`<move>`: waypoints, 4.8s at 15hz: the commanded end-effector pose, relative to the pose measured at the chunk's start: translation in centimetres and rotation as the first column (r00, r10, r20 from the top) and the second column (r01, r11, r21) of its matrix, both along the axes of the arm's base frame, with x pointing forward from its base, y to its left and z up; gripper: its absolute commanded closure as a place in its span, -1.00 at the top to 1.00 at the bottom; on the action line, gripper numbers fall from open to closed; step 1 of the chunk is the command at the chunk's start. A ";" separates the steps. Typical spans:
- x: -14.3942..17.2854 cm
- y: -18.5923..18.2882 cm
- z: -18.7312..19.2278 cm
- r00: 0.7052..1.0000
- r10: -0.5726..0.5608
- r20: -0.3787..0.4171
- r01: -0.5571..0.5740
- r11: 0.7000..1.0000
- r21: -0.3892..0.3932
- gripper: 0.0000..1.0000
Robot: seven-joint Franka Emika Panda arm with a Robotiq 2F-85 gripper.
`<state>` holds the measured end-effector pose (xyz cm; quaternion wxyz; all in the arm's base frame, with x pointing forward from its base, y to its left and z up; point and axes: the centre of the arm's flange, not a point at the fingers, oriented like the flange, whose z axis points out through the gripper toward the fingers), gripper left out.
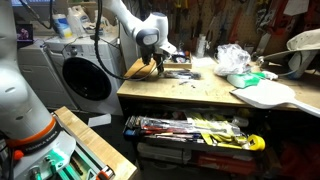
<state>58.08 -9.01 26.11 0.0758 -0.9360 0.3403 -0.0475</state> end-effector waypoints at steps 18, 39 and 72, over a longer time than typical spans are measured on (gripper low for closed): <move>-4.6 9.6 10.1 0.970 0.194 -0.145 -0.167 0.970 0.177 -0.99; -11.2 12.1 13.0 0.860 0.509 0.034 -0.510 0.860 0.009 -0.97; -6.3 16.3 5.3 0.697 0.698 -0.165 -0.711 0.702 -0.030 0.28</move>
